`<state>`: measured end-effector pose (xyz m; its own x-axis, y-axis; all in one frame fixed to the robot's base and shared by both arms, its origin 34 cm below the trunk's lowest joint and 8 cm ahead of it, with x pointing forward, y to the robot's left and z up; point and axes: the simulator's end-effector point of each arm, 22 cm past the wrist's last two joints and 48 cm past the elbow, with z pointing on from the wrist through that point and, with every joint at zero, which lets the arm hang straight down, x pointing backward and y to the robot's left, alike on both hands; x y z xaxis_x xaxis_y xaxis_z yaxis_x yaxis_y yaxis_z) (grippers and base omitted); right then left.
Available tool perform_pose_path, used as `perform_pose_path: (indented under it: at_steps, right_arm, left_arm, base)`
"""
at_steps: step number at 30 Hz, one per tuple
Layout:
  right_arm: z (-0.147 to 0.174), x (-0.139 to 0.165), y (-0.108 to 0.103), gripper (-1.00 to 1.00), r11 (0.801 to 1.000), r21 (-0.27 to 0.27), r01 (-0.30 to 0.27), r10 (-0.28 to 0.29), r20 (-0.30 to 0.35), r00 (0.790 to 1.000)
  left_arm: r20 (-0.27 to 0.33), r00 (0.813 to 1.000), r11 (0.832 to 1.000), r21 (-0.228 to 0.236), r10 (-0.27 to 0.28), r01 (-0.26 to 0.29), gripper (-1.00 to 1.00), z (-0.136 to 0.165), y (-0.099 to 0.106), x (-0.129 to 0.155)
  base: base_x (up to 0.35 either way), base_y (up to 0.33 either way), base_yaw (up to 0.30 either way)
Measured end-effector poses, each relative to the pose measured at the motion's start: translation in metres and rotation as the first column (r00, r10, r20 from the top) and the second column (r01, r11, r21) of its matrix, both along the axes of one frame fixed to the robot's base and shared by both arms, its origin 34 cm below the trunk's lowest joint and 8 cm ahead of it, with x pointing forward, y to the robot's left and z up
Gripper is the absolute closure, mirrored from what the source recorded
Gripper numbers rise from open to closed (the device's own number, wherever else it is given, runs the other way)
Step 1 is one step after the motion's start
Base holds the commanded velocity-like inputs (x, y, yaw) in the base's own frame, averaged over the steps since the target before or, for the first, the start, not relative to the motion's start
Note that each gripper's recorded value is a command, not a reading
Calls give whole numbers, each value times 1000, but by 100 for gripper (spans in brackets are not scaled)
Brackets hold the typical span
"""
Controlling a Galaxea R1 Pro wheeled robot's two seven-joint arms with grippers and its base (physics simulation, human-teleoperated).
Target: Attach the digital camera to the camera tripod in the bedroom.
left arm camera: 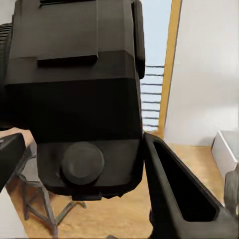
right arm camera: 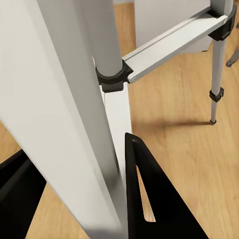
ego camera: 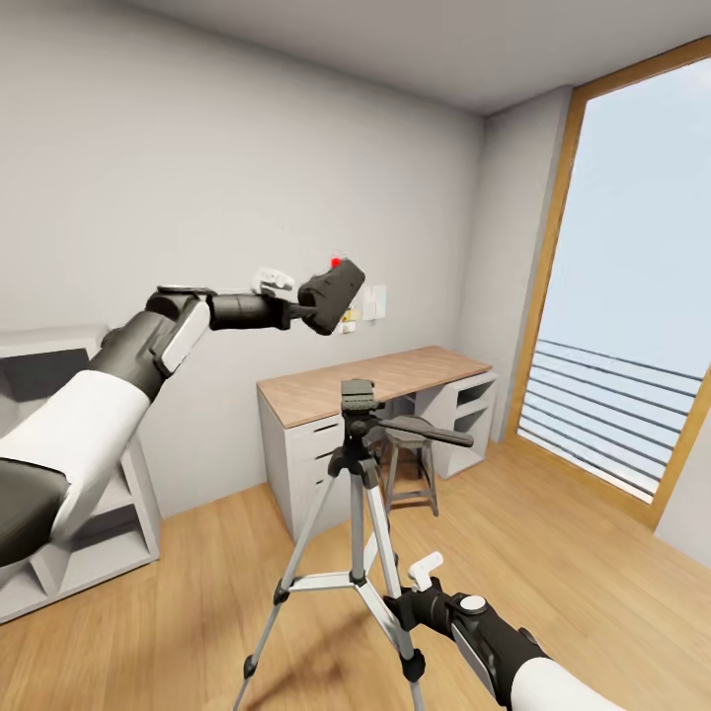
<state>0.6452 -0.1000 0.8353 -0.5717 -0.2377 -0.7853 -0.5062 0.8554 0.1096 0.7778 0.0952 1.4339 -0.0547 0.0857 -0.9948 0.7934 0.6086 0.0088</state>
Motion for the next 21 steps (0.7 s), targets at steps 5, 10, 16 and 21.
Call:
perform_pose_path:
  at_steps: [5, 10, 16, 21]
  right_arm:
    - [0, 0, 0, 100, 1000, -1, 1, -1, 0, 1000]
    - [0, 0, 0, 100, 1000, -1, 1, -1, 0, 1000]
    - [0, 0, -1, 100, 1000, -2, 2, -2, 0, 1000]
    - [-1, 0, -1, 100, 1000, -2, 3, -3, 0, 1000]
  left_arm:
    - [-35, 999, 981, 193, 15, -8, 100, -20, 0, -11]
    - [-64, 994, 940, 325, -84, 100, 100, -25, -17, -37]
    - [-35, 995, 866, 490, -97, 101, 100, -35, -12, -39]
    - [1, 996, 820, 568, -84, 68, 100, -39, -3, -34]
  base:
    - [0, 0, 0]
    - [0, 0, 0]
    - [0, 0, 0]
    - [0, 0, 0]
